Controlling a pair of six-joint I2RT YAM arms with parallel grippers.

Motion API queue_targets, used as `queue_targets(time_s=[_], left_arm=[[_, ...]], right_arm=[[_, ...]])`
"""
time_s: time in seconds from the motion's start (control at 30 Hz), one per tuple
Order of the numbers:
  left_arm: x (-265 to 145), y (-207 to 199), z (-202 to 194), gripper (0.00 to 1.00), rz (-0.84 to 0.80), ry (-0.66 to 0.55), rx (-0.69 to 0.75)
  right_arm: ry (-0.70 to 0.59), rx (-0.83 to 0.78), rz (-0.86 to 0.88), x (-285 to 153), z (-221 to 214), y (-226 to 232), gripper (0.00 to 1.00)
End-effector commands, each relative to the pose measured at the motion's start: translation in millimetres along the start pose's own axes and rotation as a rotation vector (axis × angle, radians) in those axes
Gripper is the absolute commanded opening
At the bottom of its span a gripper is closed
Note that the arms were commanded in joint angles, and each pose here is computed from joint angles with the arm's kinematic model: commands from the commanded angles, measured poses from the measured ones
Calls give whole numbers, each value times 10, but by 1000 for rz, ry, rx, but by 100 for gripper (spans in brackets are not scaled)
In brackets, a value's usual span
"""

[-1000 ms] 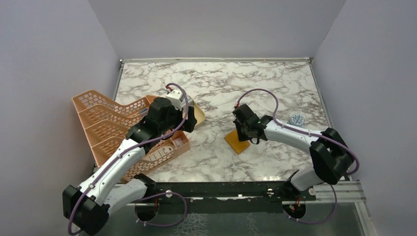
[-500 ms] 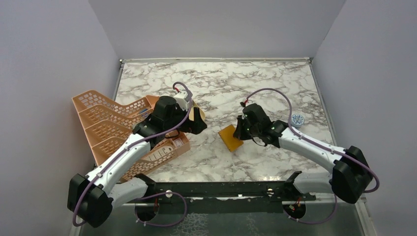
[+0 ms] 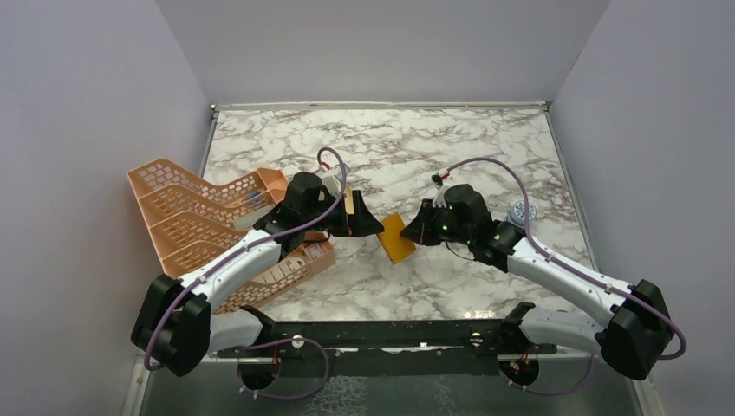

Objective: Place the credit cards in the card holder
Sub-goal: Open the card holder at the center of the board.

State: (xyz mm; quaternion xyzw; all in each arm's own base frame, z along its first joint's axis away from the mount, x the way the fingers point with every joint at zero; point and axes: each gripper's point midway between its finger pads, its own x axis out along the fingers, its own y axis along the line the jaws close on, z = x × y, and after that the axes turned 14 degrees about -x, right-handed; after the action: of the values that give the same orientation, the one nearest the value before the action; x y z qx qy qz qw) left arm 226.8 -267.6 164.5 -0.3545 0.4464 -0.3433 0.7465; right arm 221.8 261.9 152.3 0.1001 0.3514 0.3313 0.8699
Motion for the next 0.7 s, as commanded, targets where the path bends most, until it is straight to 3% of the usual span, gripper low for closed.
queue_targets(time_s=[0.0,0.13,0.43,0.67], left_arm=[[99,-144,-53,86,-87,37,-37],[151,-134,-60,71,-88,47,-50],[176,-107,-81,0,-89,64,-31],[182,-15,-134,0,-59,89,-4]], right_arm=[[-66,21,136,-56,164,289,1],[-67,25,148,-64,171,313,1],[-45,-8,24,-75,105,81,1],[-29,-84,-198,-210,44,-343,1]])
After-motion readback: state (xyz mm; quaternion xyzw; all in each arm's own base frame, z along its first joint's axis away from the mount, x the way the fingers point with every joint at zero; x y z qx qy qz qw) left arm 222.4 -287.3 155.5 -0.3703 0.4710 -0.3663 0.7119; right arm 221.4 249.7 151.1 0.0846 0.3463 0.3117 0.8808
